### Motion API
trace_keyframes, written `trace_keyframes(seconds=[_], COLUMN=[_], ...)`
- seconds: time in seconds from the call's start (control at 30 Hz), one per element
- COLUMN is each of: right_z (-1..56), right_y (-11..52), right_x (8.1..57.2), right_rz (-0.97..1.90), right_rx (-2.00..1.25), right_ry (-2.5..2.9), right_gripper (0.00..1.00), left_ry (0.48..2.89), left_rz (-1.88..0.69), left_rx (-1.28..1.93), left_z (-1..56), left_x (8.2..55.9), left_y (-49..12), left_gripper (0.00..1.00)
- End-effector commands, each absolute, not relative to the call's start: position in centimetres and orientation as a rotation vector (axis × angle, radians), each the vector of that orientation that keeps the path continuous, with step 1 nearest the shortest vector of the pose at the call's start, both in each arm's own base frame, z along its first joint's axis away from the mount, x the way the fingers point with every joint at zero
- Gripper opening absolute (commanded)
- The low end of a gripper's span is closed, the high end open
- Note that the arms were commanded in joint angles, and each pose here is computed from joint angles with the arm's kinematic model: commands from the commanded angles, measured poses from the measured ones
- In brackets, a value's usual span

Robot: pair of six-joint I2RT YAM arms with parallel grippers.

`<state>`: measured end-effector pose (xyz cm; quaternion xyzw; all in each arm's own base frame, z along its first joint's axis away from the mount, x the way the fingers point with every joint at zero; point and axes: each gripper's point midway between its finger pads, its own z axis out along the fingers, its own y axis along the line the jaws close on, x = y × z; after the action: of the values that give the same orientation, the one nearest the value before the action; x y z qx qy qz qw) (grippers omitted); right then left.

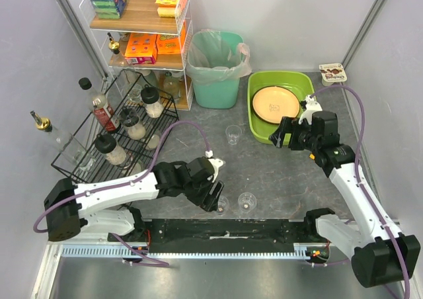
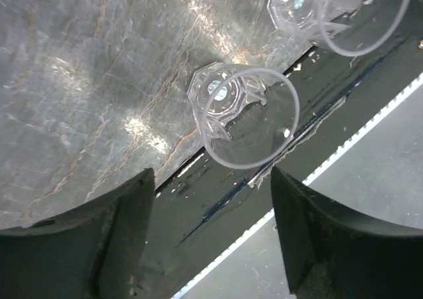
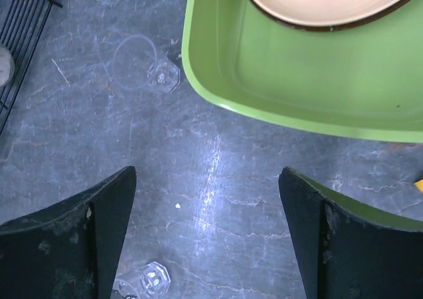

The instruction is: Clear the kitchen counter

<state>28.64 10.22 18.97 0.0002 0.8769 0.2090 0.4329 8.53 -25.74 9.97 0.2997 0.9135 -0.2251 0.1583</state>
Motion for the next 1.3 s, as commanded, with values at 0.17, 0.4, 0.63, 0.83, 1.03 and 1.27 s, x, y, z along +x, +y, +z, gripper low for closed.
trace_keyframes(seconds=[0.17, 0.4, 0.63, 0.83, 1.03, 1.27], right_z=[18.6, 18.0, 17.9, 18.4, 21.2, 26.1], right_y=[11.2, 11.2, 11.7, 13.2, 16.6, 18.6], right_x=[26.7, 25.7, 25.1, 24.2, 22.9, 21.8], right_rz=[0.614, 0.632, 0.673, 0.783, 1.077, 1.363], right_rx=[0.005, 0.021, 0.008, -0.068, -0.16, -0.115], right_ry=[2.184, 2.188, 2.187, 2.162, 2.007, 1.79], right_gripper=[0.95, 0.96, 0.97, 0.98, 0.98, 0.98], left_ry=[2.637, 2.615, 2.641, 2.578, 2.364, 2.096], left_rz=[-0.648, -0.658, -0.619, -0.586, -0.669, -0.891], left_rx=[0.548, 0.482, 0.496, 0.502, 0.472, 0.318], left_z=[7.3, 7.3, 6.6, 9.0, 17.1, 28.4], left_x=[10.1, 10.9, 10.8, 12.2, 15.2, 18.8], left_y=[-27.9, -28.4, -28.3, -28.5, -29.8, -30.3], left_gripper=[0.64, 0.55, 0.3, 0.02, 0.01, 0.02])
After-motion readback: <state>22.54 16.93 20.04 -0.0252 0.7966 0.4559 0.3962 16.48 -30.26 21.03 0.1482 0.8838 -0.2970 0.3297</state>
